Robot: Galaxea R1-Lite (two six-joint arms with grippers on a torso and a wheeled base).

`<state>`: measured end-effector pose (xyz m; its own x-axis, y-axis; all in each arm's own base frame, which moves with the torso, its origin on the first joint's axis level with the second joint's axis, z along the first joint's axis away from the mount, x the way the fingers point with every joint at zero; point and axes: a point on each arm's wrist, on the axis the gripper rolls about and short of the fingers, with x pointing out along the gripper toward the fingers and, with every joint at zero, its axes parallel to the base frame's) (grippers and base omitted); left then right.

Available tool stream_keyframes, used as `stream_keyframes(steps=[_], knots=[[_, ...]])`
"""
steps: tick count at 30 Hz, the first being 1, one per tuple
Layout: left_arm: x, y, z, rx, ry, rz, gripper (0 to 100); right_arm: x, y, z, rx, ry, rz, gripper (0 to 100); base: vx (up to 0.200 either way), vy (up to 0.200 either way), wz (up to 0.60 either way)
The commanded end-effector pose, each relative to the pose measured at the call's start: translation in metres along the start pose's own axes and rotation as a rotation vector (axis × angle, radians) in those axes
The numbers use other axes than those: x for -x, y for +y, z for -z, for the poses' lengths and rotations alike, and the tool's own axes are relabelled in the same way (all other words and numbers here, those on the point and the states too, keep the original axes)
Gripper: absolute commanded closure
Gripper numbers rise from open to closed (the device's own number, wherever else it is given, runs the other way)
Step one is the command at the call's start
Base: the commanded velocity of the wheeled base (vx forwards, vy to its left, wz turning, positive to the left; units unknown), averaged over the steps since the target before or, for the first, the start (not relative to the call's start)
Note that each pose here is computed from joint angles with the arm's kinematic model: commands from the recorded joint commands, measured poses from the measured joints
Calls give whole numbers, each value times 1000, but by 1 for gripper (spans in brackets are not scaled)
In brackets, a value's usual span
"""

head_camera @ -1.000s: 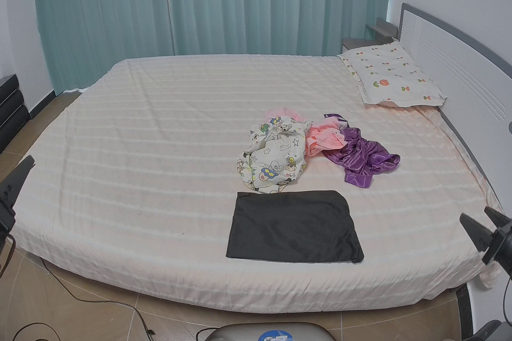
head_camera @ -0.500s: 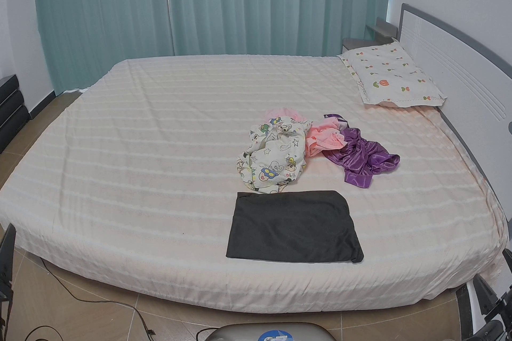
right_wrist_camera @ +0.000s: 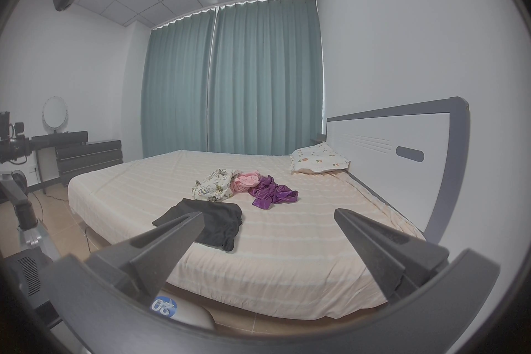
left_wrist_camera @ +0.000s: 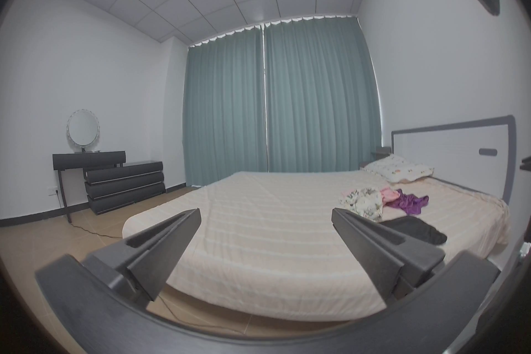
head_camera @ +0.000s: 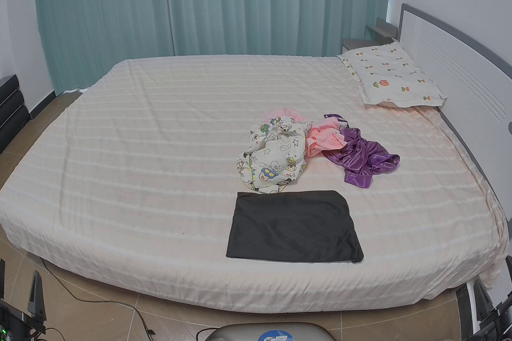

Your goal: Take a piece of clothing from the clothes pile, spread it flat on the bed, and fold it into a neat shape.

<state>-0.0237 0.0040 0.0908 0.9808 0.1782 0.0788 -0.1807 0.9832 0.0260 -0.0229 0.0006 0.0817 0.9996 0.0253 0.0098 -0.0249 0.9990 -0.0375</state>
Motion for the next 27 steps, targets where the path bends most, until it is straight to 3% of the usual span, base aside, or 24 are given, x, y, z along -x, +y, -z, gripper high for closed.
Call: stream_keyframes(steps=[1,5,8,27], knots=[[0,-1,8,10,14,45,0,0,0,6,-5,7,4,0,0,0,0],[0,-3,9,16,21,135,0,0,0,6,-8,7,4,0,0,0,0],[2,-6,16,14,96,236,0,0,0,5,-7,5,5,0,0,0,0],[1,-6,15,30,80,236,0,0,0,6,-19,7,2,0,0,0,0]])
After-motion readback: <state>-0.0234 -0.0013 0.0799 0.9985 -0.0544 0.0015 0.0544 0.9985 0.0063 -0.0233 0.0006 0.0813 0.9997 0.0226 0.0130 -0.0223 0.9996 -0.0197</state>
